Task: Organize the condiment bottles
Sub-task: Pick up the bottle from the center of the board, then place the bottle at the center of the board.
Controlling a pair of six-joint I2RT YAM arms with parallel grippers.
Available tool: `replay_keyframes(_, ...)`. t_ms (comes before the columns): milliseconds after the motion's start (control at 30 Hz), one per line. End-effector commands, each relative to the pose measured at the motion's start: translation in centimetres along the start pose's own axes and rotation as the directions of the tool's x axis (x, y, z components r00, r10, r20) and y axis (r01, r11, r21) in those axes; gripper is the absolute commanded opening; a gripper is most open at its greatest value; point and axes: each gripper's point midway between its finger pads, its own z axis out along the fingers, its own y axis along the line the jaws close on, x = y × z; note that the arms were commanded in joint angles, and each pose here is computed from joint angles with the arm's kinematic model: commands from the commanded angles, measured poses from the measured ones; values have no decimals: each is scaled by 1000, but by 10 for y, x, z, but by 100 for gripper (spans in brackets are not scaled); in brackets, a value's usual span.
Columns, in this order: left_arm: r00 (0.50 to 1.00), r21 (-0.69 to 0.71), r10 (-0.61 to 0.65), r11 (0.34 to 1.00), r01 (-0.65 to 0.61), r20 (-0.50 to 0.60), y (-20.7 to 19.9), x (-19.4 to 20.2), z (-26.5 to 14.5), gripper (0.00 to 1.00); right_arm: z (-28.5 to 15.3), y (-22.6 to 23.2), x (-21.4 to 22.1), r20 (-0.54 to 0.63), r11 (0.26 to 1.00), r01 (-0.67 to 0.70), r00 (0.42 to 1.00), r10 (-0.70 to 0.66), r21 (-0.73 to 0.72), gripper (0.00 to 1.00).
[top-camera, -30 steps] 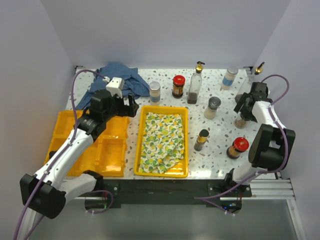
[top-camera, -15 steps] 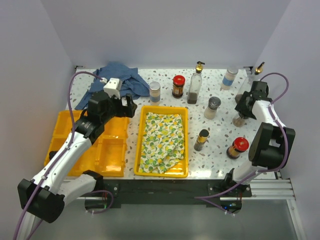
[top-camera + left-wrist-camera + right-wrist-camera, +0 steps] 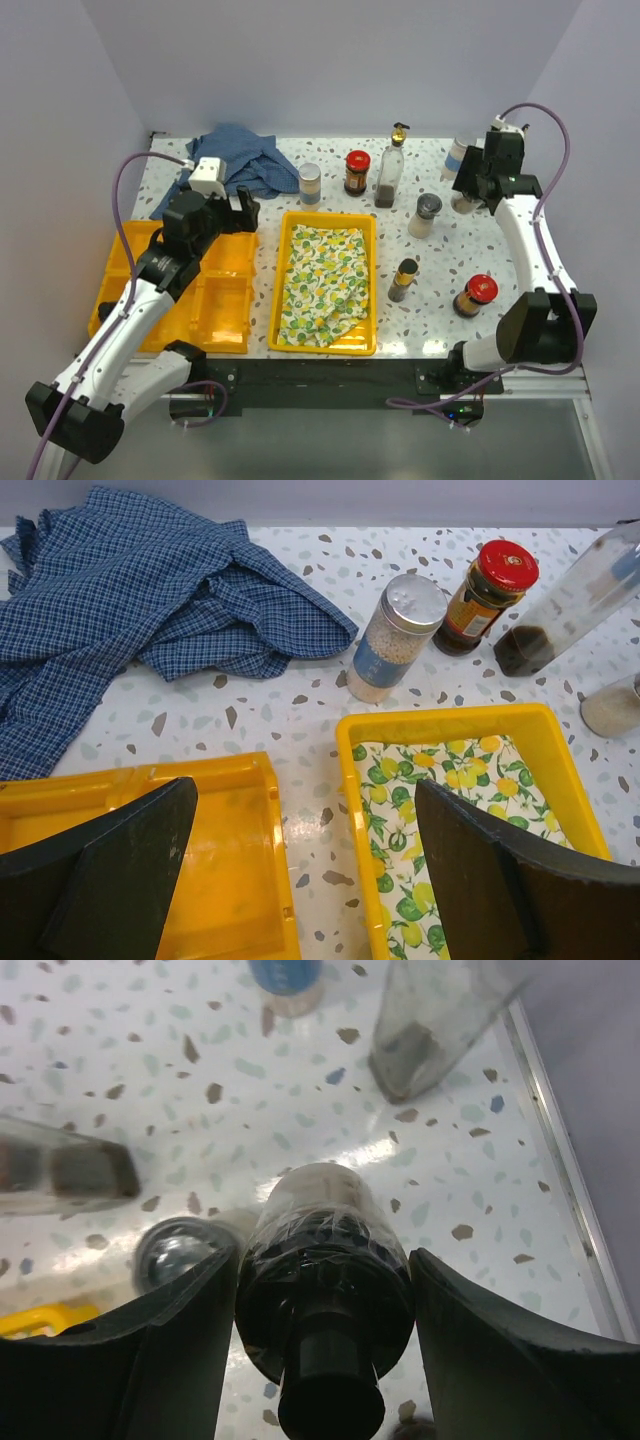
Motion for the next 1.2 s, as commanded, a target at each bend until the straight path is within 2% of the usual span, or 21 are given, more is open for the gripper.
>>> replay_keyframes(0,996,-39,-18,999,21,82,7,-16,-5,95,-49,34,-15,61,993,78,995,-73,-85,42)
replay_keyframes(233,995,-52,-24,998,29,96,10,-17,-8,95,-106,93,-11,121,944,160,984,-130,-288,39)
replay_keyframes(367,994,-71,-27,997,35,110,14,-20,-12,95,-146,143,-6,171,883,228,970,-171,-411,39)
replay_keyframes(433,990,-97,-30,994,43,134,20,-23,-17,95,-157,161,-6,193,867,239,967,-169,-437,38)
replay_keyframes(533,979,-141,-65,986,93,193,30,-31,-29,94,-187,211,0,234,804,292,953,-195,-519,38)
replay_keyframes(600,965,-157,-89,979,130,246,35,-39,-40,94,-186,234,11,230,794,332,941,-247,-510,38)
replay_keyframes(633,961,-163,-90,977,136,260,38,-37,-42,94,-205,252,14,253,763,355,933,-255,-540,38)
replay_keyframes(733,947,-209,-94,964,164,309,49,-43,-54,93,-221,288,31,274,714,388,921,-277,-583,37)
replay_keyframes(833,929,-280,-104,936,212,356,65,-48,-68,93,-235,324,52,290,661,417,909,-299,-624,36)
replay_keyframes(1000,892,-303,-136,910,285,431,77,-53,-91,93,-241,383,66,335,593,442,897,-288,-673,36)
replay_keyframes(1167,846,-289,-148,898,331,512,84,-59,-110,93,-218,434,62,396,600,479,876,-276,-640,36)
